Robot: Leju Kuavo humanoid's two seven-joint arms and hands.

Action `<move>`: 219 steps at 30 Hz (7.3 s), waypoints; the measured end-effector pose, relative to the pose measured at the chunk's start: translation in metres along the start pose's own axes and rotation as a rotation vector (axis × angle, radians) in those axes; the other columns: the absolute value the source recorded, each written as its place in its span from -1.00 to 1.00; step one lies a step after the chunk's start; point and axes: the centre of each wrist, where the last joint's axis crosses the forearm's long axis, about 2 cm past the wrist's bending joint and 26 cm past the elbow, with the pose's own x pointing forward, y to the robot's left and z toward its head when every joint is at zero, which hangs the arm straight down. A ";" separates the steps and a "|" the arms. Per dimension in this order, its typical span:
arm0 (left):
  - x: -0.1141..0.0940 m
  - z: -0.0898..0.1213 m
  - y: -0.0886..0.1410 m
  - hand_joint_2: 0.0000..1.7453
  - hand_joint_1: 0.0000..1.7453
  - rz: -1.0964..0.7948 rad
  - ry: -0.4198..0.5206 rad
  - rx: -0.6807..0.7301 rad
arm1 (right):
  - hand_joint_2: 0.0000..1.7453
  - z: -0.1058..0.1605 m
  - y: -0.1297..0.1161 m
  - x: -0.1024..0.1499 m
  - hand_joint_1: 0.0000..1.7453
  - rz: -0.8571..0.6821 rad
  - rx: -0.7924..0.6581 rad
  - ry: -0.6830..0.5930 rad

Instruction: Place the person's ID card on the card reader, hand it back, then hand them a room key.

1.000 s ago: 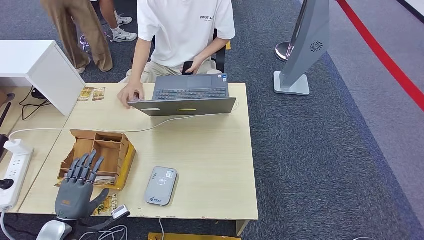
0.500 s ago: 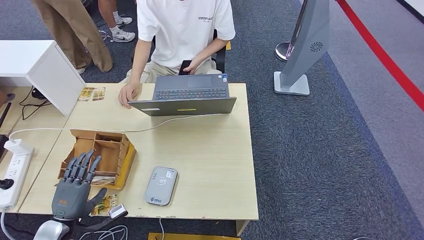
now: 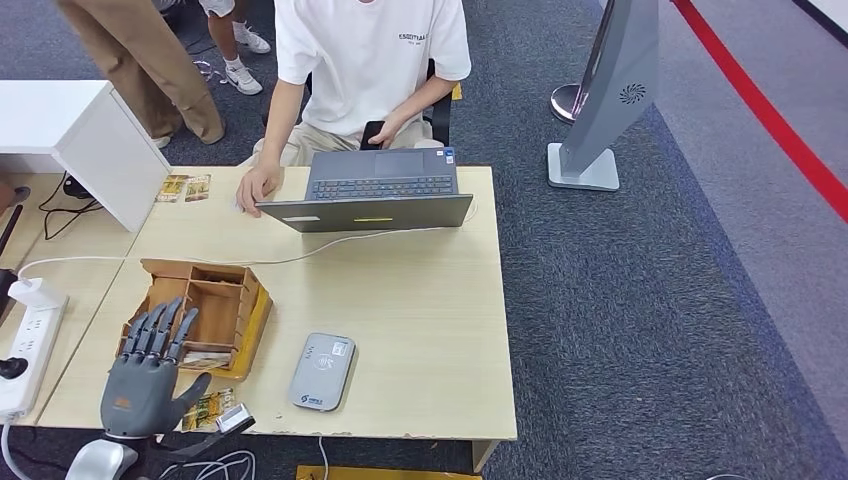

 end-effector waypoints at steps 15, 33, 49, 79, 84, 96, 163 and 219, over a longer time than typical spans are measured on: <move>0.000 0.000 0.000 1.00 -1.00 0.002 0.021 0.001 | 1.00 0.000 0.000 0.000 -1.00 0.000 -0.002 0.004; -0.002 0.000 -0.002 1.00 1.00 0.059 0.085 -0.012 | 1.00 0.000 0.000 0.000 -1.00 -0.003 -0.006 0.005; -0.001 -0.008 -0.003 1.00 1.00 0.075 0.066 -0.032 | 1.00 0.000 0.000 0.000 -1.00 -0.004 -0.016 0.005; 0.017 -0.021 0.013 1.00 1.00 0.061 0.003 0.058 | 1.00 0.000 0.000 0.000 -1.00 -0.009 -0.016 0.014; 0.028 -0.031 0.030 1.00 -1.00 0.062 -0.034 0.128 | 1.00 0.000 0.000 0.000 -1.00 -0.013 -0.016 0.017; 0.036 -0.040 0.044 1.00 -1.00 0.106 -0.052 0.152 | 1.00 0.000 0.000 0.000 -1.00 -0.019 -0.017 0.017; 0.002 0.026 0.004 1.00 -1.00 0.087 0.111 -0.122 | 1.00 0.000 0.000 0.000 -1.00 -0.024 -0.022 0.022; 0.007 0.000 0.002 1.00 1.00 0.129 0.088 -0.093 | 1.00 0.000 0.000 0.000 -1.00 -0.011 -0.026 0.028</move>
